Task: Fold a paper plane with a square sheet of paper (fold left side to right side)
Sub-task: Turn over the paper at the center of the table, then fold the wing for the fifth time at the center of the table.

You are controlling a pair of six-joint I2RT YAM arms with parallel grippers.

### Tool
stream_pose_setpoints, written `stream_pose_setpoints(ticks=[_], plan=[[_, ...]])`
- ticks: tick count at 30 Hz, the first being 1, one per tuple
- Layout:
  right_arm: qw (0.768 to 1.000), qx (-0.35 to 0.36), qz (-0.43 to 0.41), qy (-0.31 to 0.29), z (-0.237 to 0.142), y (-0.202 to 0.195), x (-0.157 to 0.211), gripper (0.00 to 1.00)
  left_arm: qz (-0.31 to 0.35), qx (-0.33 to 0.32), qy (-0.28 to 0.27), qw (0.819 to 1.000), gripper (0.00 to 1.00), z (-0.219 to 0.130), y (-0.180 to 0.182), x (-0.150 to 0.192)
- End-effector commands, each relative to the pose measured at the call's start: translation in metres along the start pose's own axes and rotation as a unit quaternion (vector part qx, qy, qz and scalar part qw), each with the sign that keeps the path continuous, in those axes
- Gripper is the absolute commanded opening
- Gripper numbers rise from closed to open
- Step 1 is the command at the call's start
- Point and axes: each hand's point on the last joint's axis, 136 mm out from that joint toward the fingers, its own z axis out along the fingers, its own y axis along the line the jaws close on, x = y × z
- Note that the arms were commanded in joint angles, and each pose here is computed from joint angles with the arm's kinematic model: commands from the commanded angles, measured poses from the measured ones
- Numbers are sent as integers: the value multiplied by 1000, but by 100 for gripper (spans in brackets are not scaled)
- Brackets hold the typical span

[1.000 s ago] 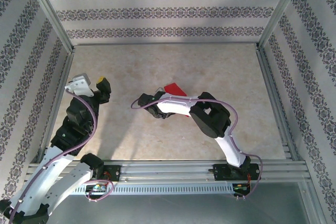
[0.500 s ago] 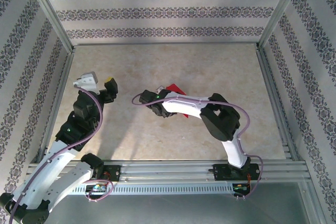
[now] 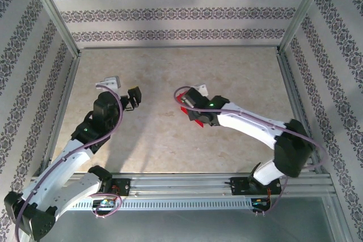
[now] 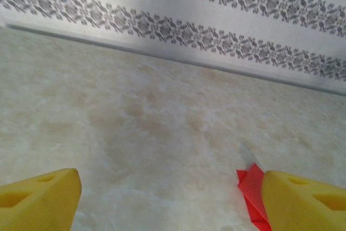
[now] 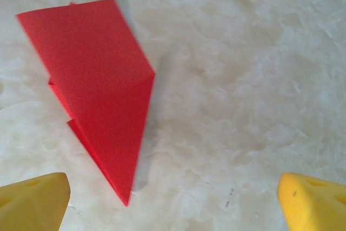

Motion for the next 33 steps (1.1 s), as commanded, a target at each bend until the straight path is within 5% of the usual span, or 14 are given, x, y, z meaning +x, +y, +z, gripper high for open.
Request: stream_pose_setpoints(ticks=[1, 13, 20, 24, 33], plan=[[998, -27, 58, -23, -4, -16, -2, 98, -44, 46, 16, 998, 87, 10, -21, -2], [969, -73, 225, -67, -5, -88, 24, 98, -135, 143, 182, 964, 73, 77, -80, 82], [911, -160, 374, -72, 12, -109, 45, 98, -163, 162, 271, 935, 69, 112, -111, 137], [889, -183, 416, -62, 21, -116, 58, 98, -172, 166, 290, 927, 68, 127, -125, 154], [889, -191, 411, -61, 23, -117, 60, 98, -213, 165, 312, 911, 62, 156, -138, 184]])
